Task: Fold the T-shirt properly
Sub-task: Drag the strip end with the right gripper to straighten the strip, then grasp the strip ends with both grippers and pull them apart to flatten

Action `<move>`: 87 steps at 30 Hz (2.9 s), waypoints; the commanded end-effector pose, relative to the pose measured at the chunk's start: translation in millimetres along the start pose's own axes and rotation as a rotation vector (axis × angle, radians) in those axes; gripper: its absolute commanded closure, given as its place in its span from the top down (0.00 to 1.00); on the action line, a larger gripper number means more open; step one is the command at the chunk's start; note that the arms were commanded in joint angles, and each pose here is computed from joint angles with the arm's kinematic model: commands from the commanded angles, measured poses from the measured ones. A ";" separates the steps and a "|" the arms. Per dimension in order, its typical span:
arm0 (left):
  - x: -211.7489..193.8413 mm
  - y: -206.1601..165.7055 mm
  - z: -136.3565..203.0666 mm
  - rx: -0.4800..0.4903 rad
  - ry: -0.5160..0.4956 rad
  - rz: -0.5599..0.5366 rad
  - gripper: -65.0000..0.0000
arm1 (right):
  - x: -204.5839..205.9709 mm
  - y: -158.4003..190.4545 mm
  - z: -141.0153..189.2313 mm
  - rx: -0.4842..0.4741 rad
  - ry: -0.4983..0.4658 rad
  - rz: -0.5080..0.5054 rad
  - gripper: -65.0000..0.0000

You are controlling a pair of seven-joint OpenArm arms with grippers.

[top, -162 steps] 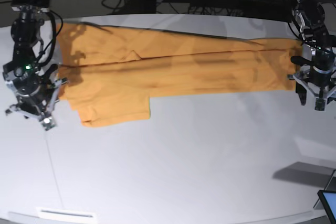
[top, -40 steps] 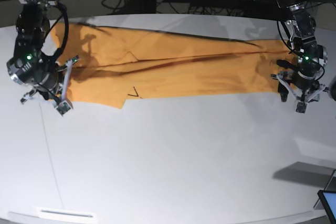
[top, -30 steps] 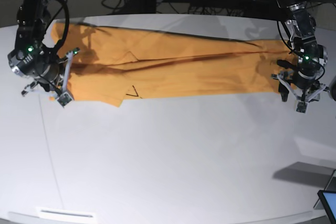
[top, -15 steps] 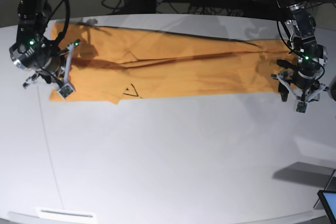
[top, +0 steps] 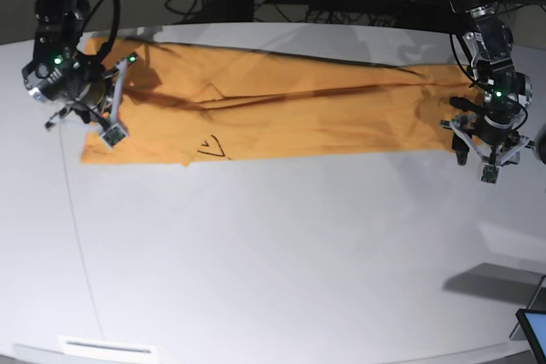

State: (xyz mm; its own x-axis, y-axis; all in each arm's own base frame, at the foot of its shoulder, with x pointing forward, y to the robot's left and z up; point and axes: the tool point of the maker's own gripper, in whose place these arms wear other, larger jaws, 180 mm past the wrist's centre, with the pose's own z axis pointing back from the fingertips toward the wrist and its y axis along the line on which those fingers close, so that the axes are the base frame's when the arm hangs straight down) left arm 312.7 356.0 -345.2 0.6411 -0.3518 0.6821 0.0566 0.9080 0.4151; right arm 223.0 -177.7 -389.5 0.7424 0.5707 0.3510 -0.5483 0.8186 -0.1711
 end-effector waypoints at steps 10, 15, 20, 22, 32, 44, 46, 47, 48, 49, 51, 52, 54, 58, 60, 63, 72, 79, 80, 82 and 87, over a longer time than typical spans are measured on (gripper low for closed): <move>15.7 15.1 2.9 0.033 -0.045 -0.013 0.54 | -12.6 4.5 -13.4 0.037 0.013 -0.028 0.16; 15.7 15.1 2.9 0.033 -0.045 -0.013 0.54 | -12.8 4.3 -13.4 0.036 0.014 -0.027 0.33; 15.7 15.1 2.9 0.033 -0.045 -0.013 0.54 | -18.7 -6.5 -10.5 0.010 0.028 -0.024 0.33; 15.7 15.1 2.9 0.033 -0.045 -0.013 0.54 | -20.6 -15.1 -8.3 -0.009 0.031 -0.026 0.33; 20.2 18.3 -5.9 0.032 -0.046 0.012 0.54 | -31.4 -38.7 2.3 -0.067 0.060 -0.003 0.49; 23.9 20.1 -7.9 0.034 -0.051 0.019 0.55 | -16.6 -60.5 18.0 -0.138 0.020 0.040 0.53; 23.9 20.1 -7.9 0.034 -0.051 0.019 0.55 | -14.3 -63.9 19.1 -0.146 0.016 0.043 0.53; 23.9 20.1 -7.9 0.034 -0.051 0.019 0.55 | -12.5 -68.9 21.1 -0.158 0.010 0.051 0.53; 23.9 20.1 -7.9 0.034 -0.051 0.019 0.55 | -9.9 -74.5 23.4 -0.171 0.000 0.059 0.53; 24.5 20.4 -7.9 0.035 -0.053 0.020 0.55 | -6.8 -77.8 24.4 -0.181 -0.015 0.054 0.53; 27.9 18.4 -7.0 0.031 -0.064 0.024 0.55 | -0.9 -83.2 26.8 -0.204 -0.048 0.020 0.53; 30.5 18.2 -6.0 0.031 -0.071 0.023 0.55 | 1.2 -84.1 27.1 -0.208 -0.056 0.013 0.53; 35.5 19.2 -3.8 0.036 -0.085 0.018 0.55 | 5.8 -88.5 28.7 -0.220 -0.066 0.006 0.53; 48.3 20.9 2.5 0.047 -0.120 0.003 0.55 | 5.4 -90.2 29.1 -0.223 -0.066 0.002 0.53; 50.8 21.1 4.0 0.049 -0.128 0.001 0.55 | 6.1 -90.3 29.8 -0.225 -0.068 0.003 0.52; 59.3 20.3 10.8 0.055 -0.154 -0.013 0.54 | 7.4 -88.8 29.5 -0.221 -0.074 0.001 0.52; 87.9 -30.3 62.8 -0.036 -0.310 -0.019 0.24 | 28.8 -68.9 33.3 -0.196 -0.153 -0.014 0.03; 57.8 -47.7 69.9 -0.098 -0.258 -0.002 0.00 | 30.7 -36.2 25.5 -0.111 -0.199 0.011 0.00; 54.9 -50.0 72.2 -0.103 -0.253 -0.008 0.00 | 28.8 -29.1 23.7 -0.094 -0.211 0.005 0.00; 52.0 -55.9 77.9 -0.117 -0.251 -0.016 0.00 | 27.9 -17.0 21.5 -0.066 -0.238 -0.004 0.00; 46.9 -71.3 88.5 -0.140 -0.288 0.012 0.00 | 23.6 -5.1 18.9 -0.038 -0.243 -0.015 0.00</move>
State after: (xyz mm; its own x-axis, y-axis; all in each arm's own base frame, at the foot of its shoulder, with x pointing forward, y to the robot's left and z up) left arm 269.0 252.5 -299.5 0.4259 -0.3583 0.8308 0.1728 0.9336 0.3140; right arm 228.8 -169.8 -373.4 0.6621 0.5249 0.5349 -0.5213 0.8353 -0.1745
